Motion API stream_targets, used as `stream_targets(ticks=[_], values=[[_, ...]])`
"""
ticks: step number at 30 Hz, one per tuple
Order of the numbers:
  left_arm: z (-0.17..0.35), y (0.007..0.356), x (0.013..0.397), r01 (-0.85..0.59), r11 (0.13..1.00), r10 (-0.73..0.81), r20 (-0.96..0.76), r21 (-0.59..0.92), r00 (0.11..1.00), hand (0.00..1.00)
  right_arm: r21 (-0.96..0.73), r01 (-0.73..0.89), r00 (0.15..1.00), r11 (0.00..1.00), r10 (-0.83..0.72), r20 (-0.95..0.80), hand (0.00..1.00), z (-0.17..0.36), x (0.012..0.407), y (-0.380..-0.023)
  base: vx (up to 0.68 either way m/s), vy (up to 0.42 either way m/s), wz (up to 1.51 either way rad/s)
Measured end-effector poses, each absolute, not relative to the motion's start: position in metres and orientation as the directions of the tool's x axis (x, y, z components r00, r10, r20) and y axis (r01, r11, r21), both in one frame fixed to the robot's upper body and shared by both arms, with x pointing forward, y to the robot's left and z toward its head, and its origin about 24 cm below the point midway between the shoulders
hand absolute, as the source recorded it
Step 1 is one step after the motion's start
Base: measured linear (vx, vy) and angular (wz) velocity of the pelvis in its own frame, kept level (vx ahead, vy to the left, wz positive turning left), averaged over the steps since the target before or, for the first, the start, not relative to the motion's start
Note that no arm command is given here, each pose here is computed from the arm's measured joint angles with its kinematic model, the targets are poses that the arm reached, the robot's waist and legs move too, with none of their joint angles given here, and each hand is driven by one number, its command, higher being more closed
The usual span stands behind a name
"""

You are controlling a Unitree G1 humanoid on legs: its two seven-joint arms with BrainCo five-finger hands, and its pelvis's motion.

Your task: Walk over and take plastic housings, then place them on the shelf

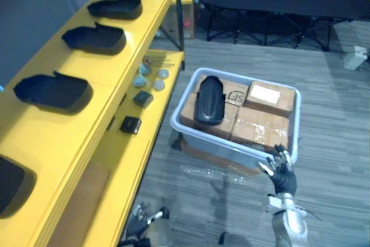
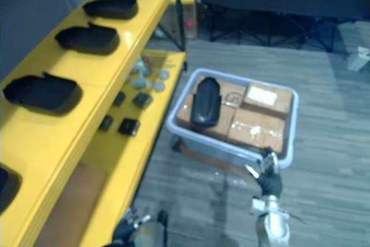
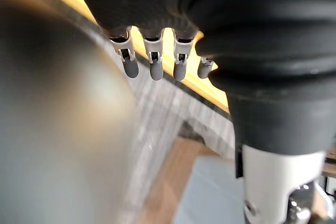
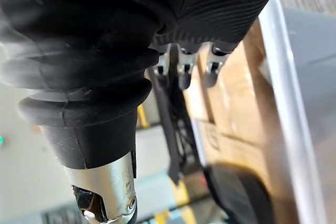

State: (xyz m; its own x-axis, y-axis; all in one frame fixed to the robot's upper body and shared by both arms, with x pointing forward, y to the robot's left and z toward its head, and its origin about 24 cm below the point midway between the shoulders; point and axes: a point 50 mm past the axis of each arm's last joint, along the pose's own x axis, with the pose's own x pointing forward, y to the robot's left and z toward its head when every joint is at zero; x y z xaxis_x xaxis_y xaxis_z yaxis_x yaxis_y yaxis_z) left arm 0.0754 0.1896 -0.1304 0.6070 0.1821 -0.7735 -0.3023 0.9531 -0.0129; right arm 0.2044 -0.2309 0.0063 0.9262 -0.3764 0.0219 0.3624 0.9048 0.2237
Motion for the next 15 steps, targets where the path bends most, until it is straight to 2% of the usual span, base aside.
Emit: stream_targets(ticks=[1,2,4,7,11,15], values=[[-0.136,0.199,0.064,-0.324,0.945,0.215,-0.804,0.029,0.555,0.0,0.237,0.398,0.903,0.886,-0.425,0.072,0.0,0.02,0.219,-0.241,-0.14,0.061,0.15],[-0.138,0.203,0.061,-0.332,0.942,0.223,-0.812,0.038,0.54,0.0,0.241,0.418,0.889,0.876,-0.449,0.09,0.0,0.025,0.225,-0.246,-0.18,0.072,0.35],[-0.137,0.214,0.061,-0.394,0.918,0.265,-0.807,0.044,0.528,0.0,0.24,0.514,0.823,0.824,-0.552,0.134,0.0,0.05,0.252,-0.275,-0.15,0.067,0.49],[-0.137,0.218,0.065,-0.403,0.914,0.269,-0.802,0.039,0.533,0.0,0.242,0.607,0.746,0.757,-0.648,0.155,0.0,0.08,0.277,-0.306,-0.09,0.064,0.57],[-0.14,0.213,0.062,-0.397,0.918,0.245,-0.812,0.019,0.529,0.0,0.277,0.631,0.717,0.724,-0.681,0.147,0.0,0.11,0.304,-0.323,-0.01,0.025,0.3],[-0.14,0.209,0.063,-0.373,0.928,0.222,-0.804,0.0,0.551,0.0,0.288,0.618,0.723,0.731,-0.673,0.157,0.0,0.122,0.313,-0.321,0.01,0.0,0.07]])
